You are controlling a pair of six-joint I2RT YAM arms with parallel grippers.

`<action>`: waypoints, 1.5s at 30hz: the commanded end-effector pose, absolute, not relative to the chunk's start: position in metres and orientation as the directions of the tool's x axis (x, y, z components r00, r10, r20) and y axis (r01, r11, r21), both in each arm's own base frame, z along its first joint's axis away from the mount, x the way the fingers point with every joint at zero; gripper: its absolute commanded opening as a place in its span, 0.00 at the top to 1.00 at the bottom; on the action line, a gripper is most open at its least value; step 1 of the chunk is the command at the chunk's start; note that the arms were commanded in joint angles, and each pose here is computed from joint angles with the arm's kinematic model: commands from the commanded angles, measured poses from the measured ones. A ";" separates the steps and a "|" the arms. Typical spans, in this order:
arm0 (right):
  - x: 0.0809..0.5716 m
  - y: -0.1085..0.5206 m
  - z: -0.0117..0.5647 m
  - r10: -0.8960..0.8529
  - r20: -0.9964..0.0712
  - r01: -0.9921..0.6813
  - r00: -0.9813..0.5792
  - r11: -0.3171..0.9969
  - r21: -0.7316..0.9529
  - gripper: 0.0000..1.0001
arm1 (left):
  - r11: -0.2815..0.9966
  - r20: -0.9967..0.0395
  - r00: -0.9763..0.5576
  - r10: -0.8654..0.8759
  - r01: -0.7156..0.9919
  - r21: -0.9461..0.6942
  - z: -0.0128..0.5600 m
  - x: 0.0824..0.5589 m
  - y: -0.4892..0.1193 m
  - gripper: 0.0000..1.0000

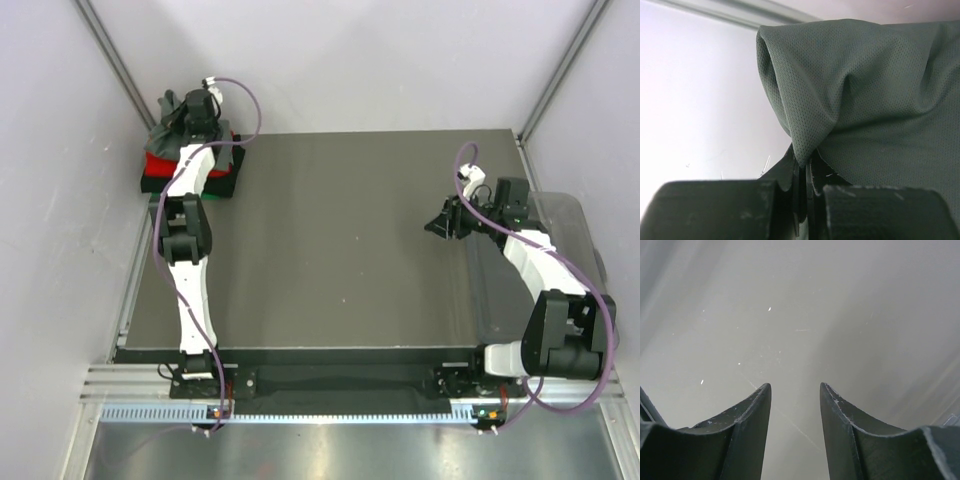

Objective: Fold and stack the t-shirts
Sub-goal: Neatly place the folded tshirt to the corner, then reset both grippers

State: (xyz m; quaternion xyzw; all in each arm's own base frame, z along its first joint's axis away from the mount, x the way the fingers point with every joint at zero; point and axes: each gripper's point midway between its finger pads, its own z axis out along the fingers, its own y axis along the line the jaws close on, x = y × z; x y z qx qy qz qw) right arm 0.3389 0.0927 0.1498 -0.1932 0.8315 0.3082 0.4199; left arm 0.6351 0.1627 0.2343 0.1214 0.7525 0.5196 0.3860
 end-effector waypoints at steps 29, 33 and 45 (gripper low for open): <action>0.341 0.082 0.210 -0.106 -0.931 -0.595 -0.350 0.793 0.133 0.43 | 0.924 -0.862 -0.375 0.341 -0.034 0.381 0.311 0.548 -0.087 0.01; 0.344 0.067 0.238 -0.127 -0.958 -0.503 -0.258 0.864 0.021 0.01 | 0.959 -0.843 -0.459 0.281 0.118 0.256 0.289 0.500 -0.109 0.01; 0.348 0.007 0.236 -0.101 -0.938 -0.145 -0.332 0.988 -0.055 0.00 | 0.982 -0.958 -0.253 0.133 0.163 0.093 0.299 0.364 -0.082 0.01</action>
